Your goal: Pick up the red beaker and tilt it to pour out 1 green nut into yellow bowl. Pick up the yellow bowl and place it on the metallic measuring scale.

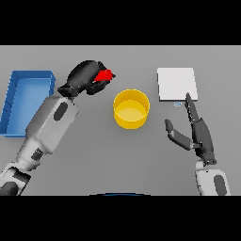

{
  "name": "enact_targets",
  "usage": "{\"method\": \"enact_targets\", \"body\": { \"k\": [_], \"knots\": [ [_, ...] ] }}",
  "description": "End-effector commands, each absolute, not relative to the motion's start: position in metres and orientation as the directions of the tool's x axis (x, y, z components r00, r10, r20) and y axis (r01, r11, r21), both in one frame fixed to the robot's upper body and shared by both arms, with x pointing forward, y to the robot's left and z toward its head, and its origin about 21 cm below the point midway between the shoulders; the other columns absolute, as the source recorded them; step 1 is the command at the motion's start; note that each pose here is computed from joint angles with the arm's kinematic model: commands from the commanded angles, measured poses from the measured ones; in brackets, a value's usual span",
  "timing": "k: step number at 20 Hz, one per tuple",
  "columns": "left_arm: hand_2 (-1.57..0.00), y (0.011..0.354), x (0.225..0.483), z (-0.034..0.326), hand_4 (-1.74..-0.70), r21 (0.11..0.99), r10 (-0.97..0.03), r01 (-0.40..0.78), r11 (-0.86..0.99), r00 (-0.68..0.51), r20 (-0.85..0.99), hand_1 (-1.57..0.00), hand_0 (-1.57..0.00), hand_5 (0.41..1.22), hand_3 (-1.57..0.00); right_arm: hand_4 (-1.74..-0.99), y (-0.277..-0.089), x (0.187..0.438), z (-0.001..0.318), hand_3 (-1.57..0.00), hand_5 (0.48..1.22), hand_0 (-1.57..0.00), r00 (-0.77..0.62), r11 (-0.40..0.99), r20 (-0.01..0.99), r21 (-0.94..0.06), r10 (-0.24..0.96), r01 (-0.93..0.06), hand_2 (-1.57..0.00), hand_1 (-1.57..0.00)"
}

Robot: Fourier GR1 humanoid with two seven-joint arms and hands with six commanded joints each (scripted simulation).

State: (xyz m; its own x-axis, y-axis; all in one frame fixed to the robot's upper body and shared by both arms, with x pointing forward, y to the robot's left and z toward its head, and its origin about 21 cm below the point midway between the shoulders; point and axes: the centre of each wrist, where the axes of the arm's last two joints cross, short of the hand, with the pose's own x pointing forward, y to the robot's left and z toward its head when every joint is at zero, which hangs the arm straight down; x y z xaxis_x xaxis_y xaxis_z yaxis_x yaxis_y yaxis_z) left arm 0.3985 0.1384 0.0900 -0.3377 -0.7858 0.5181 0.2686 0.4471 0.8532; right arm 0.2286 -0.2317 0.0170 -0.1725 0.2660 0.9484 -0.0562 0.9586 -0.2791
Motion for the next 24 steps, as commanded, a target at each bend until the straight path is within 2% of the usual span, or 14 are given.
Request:
{"method": "enact_targets", "body": {
  "k": [1, 5, 6, 9, 13, 17, 24],
  "knots": [
    [-1.57, 0.134, 0.397, 0.091, -1.74, 0.887, -0.810, 0.261, 0.381, -0.367, 0.456, -1.57, -1.57, 1.162, -1.57, -1.181, -0.236, 0.226, 0.015, 0.00, 0.669, 0.00, -0.164, 0.961, 0.952, -0.271, 0.259, -0.054, 0.00, 0.00],
    [-1.57, 0.114, 0.399, 0.096, -1.74, 0.966, -0.876, 0.241, 0.089, -0.442, 0.191, -1.57, -1.57, 1.197, -1.57, -1.187, -0.232, 0.227, 0.016, 0.00, 0.676, 0.00, -0.157, 0.961, 0.954, -0.268, 0.255, -0.067, 0.00, 0.00],
    [-1.57, 0.107, 0.399, 0.099, -1.69, 0.971, -0.879, 0.237, 0.016, -0.459, 0.127, -1.57, -1.57, 1.202, -1.57, -1.191, -0.233, 0.227, 0.015, 0.00, 0.675, 0.00, -0.150, 0.962, 0.955, -0.267, 0.255, -0.066, 0.00, 0.00],
    [-1.57, 0.097, 0.405, 0.107, -1.71, 0.963, -0.853, 0.205, -0.177, -0.521, -0.045, -1.57, -1.57, 1.211, -1.38, -1.195, -0.230, 0.226, 0.016, 0.00, 0.671, 0.00, -0.139, 0.968, 0.962, -0.244, 0.234, -0.061, 0.00, 0.00],
    [-1.57, 0.079, 0.411, 0.116, -1.72, 0.915, -0.773, 0.151, -0.375, -0.595, -0.218, -1.57, -1.57, 1.217, -1.29, -1.206, -0.231, 0.229, 0.013, 0.00, 0.639, 0.00, -0.126, 0.978, 0.973, -0.202, 0.194, -0.053, 0.00, 0.00],
    [-1.57, 0.060, 0.409, 0.116, -1.73, 0.857, -0.660, 0.085, -0.509, -0.677, -0.325, -1.57, -1.57, 1.219, -1.46, -1.221, -0.230, 0.224, 0.011, 0.00, 0.610, 0.00, -0.152, 0.973, 0.964, -0.227, 0.218, -0.045, 0.00, 0.00],
    [-1.57, 0.045, 0.411, 0.125, -1.74, 0.689, -0.438, -0.106, -0.717, -0.700, -0.564, -1.57, -1.57, 1.221, -1.55, -1.160, -0.229, 0.225, 0.012, 0.00, 0.569, 0.00, -0.151, 0.970, 0.960, -0.242, 0.237, -0.018, 0.00, 0.00]
  ]
}}
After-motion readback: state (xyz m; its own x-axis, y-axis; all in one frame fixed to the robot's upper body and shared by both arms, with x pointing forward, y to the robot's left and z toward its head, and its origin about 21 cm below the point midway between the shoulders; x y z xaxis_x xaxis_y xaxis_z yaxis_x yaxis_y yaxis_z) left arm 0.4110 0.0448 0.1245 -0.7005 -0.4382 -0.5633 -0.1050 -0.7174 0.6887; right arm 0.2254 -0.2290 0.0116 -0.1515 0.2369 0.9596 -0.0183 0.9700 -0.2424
